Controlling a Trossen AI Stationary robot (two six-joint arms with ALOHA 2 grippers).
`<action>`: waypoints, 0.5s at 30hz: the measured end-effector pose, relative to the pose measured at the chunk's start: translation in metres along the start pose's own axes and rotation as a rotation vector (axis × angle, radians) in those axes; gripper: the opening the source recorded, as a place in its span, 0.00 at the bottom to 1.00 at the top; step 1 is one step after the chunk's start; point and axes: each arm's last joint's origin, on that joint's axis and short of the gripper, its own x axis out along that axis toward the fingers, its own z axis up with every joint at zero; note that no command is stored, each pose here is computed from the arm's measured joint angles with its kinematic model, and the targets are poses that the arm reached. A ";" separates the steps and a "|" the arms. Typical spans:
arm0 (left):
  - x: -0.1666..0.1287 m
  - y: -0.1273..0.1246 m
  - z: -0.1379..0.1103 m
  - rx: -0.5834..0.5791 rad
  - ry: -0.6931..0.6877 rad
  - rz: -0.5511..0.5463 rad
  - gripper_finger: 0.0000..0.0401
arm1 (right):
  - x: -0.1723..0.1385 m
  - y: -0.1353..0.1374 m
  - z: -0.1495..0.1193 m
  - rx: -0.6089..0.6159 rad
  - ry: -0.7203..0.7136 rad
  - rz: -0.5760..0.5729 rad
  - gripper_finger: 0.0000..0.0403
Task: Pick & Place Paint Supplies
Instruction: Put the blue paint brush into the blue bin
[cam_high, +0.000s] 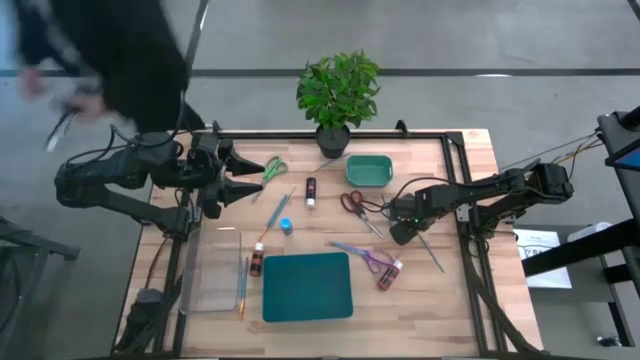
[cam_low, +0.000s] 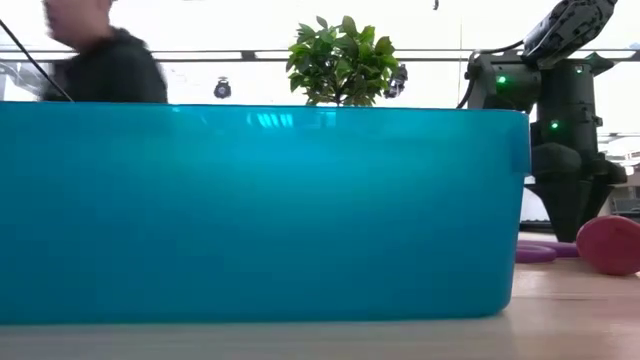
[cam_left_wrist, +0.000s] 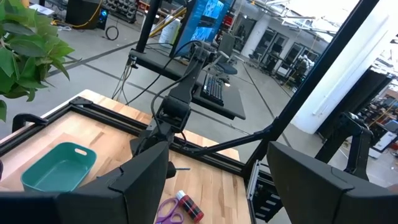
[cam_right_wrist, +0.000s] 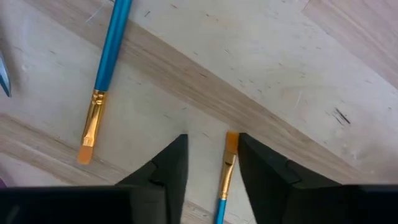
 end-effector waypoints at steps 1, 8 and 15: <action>0.000 0.000 0.000 0.000 0.000 0.000 0.70 | 0.000 0.000 0.000 -0.001 0.000 0.000 0.27; 0.000 0.000 0.000 -0.001 0.000 0.000 0.70 | 0.000 0.000 0.000 -0.004 0.000 0.002 0.14; 0.000 0.000 0.000 -0.004 -0.001 0.002 0.70 | 0.001 0.000 0.000 -0.015 0.000 0.004 0.03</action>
